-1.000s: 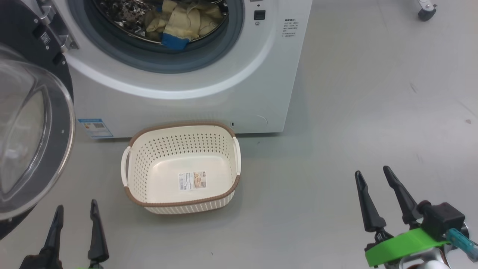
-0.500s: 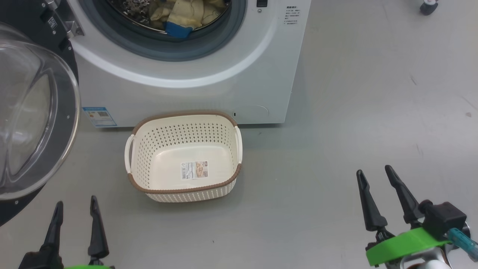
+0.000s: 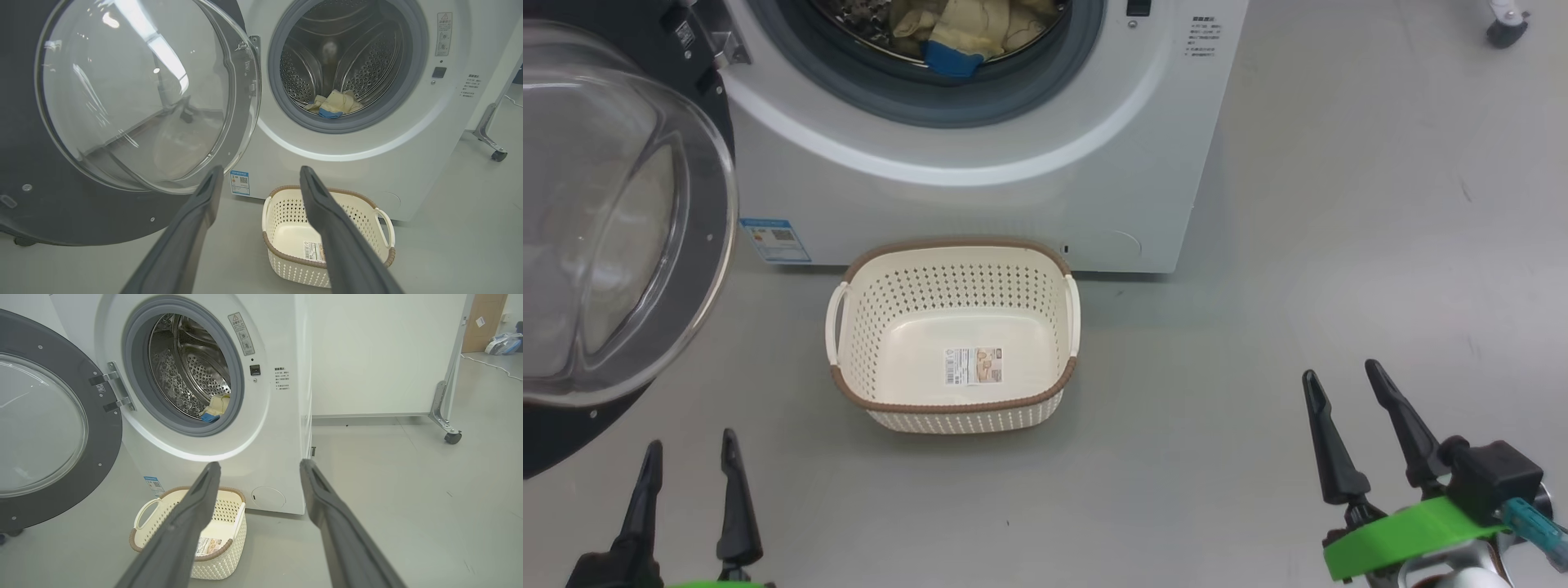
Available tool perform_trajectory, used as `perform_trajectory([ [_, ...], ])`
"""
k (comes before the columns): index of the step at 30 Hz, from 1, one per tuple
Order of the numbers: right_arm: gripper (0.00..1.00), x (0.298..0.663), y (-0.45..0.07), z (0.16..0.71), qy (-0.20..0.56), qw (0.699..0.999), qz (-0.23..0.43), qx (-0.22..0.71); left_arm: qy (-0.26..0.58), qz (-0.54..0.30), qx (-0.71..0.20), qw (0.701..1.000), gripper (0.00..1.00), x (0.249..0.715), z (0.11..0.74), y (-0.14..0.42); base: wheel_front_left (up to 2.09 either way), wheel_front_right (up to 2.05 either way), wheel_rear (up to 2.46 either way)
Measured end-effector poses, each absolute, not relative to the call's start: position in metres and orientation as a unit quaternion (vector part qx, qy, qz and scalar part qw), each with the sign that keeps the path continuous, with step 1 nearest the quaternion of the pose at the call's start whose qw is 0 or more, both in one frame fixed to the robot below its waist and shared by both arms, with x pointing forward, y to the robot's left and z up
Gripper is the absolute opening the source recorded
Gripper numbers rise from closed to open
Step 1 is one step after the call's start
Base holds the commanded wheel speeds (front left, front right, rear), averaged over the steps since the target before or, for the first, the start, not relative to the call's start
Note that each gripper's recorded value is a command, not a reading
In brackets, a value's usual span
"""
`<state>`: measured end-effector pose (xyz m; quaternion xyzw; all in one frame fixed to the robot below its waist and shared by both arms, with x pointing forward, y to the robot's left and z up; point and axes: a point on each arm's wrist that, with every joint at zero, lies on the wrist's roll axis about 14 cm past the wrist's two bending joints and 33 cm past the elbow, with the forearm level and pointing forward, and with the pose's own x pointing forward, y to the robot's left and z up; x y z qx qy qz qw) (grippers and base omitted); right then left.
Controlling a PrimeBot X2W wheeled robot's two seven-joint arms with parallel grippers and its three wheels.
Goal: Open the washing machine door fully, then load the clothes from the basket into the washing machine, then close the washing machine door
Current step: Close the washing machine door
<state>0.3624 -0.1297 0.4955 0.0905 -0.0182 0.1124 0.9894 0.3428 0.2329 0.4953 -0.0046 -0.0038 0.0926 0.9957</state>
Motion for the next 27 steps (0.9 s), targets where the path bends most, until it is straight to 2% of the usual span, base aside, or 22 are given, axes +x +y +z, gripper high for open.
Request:
perform_trajectory([
  [27, 1.00, 0.378, -0.072, 0.502, -0.023, 0.974, 0.205, 0.092, -0.014, 0.189, -0.008, 0.982, 1.00, 0.293, 0.502, 0.281, 0.00, 0.00, 0.00],
])
